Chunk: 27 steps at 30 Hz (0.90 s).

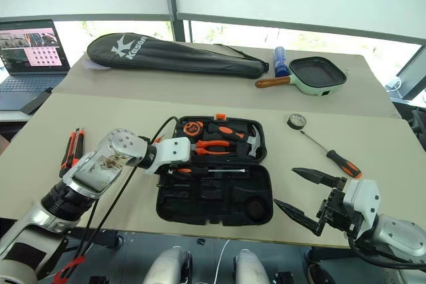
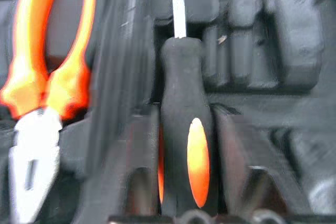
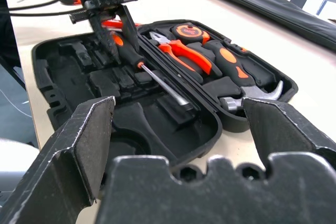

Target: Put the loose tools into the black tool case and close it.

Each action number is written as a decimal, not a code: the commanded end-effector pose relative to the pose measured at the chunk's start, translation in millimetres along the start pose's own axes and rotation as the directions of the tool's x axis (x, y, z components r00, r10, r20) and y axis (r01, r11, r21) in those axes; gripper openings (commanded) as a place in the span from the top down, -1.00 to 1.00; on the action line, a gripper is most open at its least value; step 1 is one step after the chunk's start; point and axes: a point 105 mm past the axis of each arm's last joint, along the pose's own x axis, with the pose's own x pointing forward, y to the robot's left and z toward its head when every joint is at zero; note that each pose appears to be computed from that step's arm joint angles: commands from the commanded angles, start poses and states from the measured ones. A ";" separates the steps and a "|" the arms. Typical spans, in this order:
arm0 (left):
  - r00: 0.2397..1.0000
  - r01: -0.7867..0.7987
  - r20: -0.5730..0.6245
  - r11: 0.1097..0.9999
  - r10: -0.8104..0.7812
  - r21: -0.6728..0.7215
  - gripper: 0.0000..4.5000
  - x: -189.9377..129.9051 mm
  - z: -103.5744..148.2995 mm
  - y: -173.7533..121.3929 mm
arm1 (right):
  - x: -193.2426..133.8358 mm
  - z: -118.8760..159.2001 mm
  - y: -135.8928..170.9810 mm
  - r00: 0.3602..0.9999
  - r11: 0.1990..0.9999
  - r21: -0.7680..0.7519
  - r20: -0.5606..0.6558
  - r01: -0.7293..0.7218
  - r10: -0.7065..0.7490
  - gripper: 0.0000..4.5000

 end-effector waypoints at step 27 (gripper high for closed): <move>0.983 -0.036 0.172 0.985 0.065 -0.168 0.99 26.5 -17.7 0.2 | 0.4 0.1 1.1 0.999 0.998 0.021 0.014 0.051 -0.052 -1.00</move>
